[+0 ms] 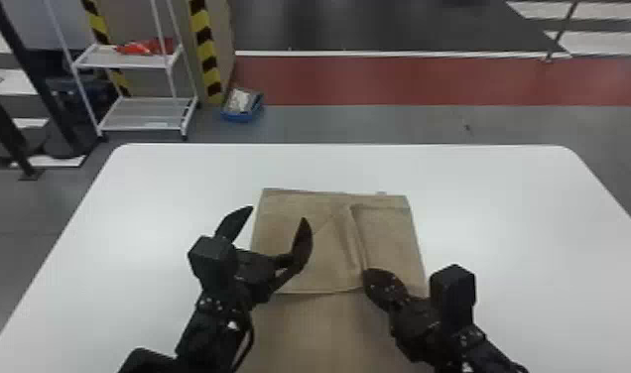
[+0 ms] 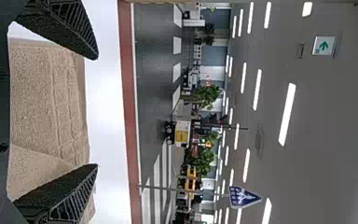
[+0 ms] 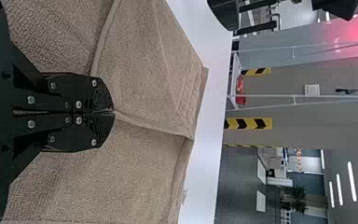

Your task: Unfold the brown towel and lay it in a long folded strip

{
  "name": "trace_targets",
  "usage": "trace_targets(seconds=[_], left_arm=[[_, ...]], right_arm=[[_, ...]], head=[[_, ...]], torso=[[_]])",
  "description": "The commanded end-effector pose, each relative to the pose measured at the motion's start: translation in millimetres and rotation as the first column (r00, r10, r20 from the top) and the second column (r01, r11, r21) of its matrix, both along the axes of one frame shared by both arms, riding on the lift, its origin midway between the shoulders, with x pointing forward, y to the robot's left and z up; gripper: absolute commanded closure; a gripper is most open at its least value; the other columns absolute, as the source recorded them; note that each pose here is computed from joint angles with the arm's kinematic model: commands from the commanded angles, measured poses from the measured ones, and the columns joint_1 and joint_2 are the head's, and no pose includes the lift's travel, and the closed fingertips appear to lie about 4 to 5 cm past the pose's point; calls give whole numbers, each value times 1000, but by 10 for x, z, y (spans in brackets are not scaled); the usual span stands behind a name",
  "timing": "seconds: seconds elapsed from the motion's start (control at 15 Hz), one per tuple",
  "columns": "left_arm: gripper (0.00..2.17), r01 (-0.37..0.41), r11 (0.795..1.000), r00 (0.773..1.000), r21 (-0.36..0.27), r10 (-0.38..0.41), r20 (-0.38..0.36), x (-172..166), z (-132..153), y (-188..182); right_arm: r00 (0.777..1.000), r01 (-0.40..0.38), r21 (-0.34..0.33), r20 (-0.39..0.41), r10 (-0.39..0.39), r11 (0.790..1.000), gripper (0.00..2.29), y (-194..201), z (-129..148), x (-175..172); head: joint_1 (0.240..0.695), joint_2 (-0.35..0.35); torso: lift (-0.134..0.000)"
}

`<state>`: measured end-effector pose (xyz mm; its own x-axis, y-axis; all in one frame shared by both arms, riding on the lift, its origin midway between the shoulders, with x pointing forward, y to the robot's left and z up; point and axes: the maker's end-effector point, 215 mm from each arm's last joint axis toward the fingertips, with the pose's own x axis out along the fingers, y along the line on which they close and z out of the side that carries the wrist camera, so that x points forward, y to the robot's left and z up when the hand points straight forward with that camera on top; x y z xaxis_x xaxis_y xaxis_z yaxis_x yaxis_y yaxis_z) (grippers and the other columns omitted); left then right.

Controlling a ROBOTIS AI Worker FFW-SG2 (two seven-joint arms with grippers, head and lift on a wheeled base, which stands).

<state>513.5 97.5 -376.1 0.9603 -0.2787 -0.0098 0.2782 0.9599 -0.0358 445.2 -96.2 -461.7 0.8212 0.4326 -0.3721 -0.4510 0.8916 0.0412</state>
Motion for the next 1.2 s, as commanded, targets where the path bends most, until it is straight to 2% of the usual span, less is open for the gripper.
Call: trace_targets(seconds=[0.0, 0.2, 0.33, 0.4, 0.47, 0.6, 0.67, 0.73, 0.8, 0.87, 1.0, 1.13], left_arm=[[46, -2, 1000, 1000, 0, 2, 3, 11, 14, 5], [46, -15, 1000, 1000, 3, 15, 8, 80, 37, 75], [46, -23, 1000, 1000, 1, 23, 16, 97, 65, 114], [46, -33, 999, 999, 3, 33, 17, 114, 69, 181], [46, -43, 999, 999, 2, 43, 20, 148, 88, 237], [46, -46, 999, 999, 4, 46, 21, 225, 86, 270], [46, -46, 999, 999, 6, 46, 21, 268, 84, 274], [46, -42, 999, 999, 10, 41, 17, 322, 58, 258], [46, -33, 999, 999, 13, 33, 14, 394, 42, 214], [46, -26, 1000, 1000, 17, 26, 6, 477, -4, 172], [43, -12, 999, 1000, 33, 12, -13, 657, -98, 128], [43, -5, 998, 999, 56, 7, -39, 889, -215, 129]], right_arm=[[999, -3, 7, 33, 2, 1000, 1241, 13, 198, 26], [992, -4, 32, 123, 0, 999, 1241, -34, 842, 13], [984, 97, 26, 145, -100, 995, 1241, -639, 1093, 134], [977, 171, 63, 116, -177, 983, 1241, -1092, 1120, 152], [966, 233, 96, 93, -242, 968, 1258, -1471, 1139, 121], [922, 375, 67, 79, -379, 925, 1305, -2226, 1108, 20], [902, 420, 51, 85, -423, 906, 1305, -2452, 1117, -13], [890, 446, 41, 85, -448, 894, 1305, -2595, 1096, -58], [875, 478, -8, 92, -475, 878, 1305, -2714, 1033, -86], [867, 496, -44, 84, -492, 867, 1305, -2768, 917, -117], [861, 508, -69, 54, -506, 858, 1305, -2832, 686, -172], [861, 509, -86, 40, -508, 856, 1305, -2843, 575, -188]], head=[[695, 1], [695, 6], [695, 4], [695, -10], [695, -34], [695, -96], [695, -132], [695, -167], [695, -221], [695, -242], [695, -270], [695, -287]], torso=[[-119], [-119], [-119], [-119], [-119], [-119], [-119], [-119], [-119], [-119], [-119], [-119]])
